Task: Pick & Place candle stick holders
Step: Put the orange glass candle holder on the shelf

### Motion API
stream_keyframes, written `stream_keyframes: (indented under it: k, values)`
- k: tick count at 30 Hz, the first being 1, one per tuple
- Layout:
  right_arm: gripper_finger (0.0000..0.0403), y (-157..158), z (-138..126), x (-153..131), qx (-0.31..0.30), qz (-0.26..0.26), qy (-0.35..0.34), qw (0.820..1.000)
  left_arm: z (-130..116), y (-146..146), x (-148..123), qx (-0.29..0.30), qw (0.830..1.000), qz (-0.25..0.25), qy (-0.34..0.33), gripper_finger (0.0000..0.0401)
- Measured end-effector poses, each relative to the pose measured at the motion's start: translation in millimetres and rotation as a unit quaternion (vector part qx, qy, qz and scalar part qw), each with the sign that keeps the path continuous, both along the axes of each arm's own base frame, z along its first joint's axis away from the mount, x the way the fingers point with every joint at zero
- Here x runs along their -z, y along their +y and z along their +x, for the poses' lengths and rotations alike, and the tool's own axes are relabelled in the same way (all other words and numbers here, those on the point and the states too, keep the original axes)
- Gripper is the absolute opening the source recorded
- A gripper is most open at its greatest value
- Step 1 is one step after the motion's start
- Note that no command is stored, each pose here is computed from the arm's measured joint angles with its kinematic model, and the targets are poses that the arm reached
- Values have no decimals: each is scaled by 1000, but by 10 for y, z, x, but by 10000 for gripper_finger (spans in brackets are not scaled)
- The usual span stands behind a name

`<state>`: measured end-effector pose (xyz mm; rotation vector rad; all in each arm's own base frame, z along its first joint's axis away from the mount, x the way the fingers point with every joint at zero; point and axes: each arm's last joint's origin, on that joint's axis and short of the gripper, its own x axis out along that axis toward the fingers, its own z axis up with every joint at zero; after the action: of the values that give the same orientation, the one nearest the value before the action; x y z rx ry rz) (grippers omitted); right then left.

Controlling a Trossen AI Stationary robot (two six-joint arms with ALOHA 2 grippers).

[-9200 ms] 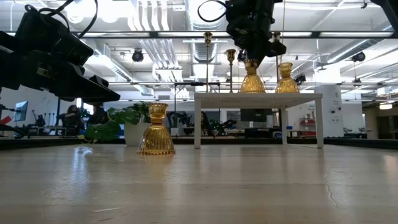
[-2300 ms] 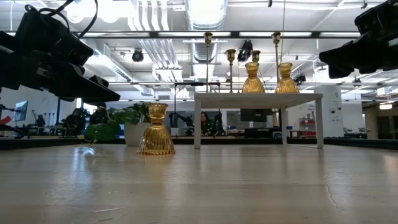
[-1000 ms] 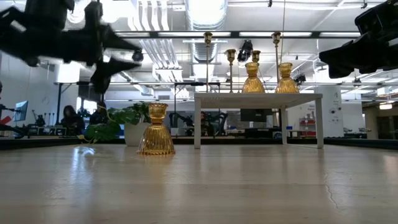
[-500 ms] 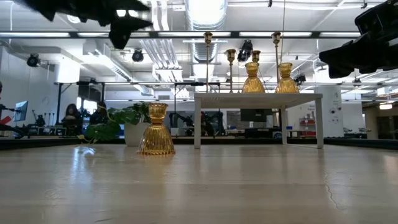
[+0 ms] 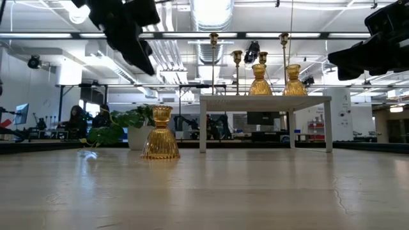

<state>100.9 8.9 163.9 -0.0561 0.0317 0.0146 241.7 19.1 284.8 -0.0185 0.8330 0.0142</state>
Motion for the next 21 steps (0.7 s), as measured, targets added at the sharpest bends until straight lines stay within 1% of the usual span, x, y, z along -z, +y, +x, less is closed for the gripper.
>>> stream_keyframes:
  k: [4, 9, 16, 21]
  values:
    - [8, 0, 0, 0, 0, 0, 0, 1000, 154, 14, 164, 5, 999, 2, 38, 177]
    - [8, 0, 0, 0, 0, 0, 0, 1000, 299, 31, 307, 2, 998, -1, 68, 177]
    - [8, 0, 0, -1, 0, 0, 0, 1000, 474, 48, 390, -9, 996, -13, 88, 177]
    - [8, 0, 0, -1, 0, 0, 0, 1000, 539, 82, 468, -37, 994, -32, 102, 177]
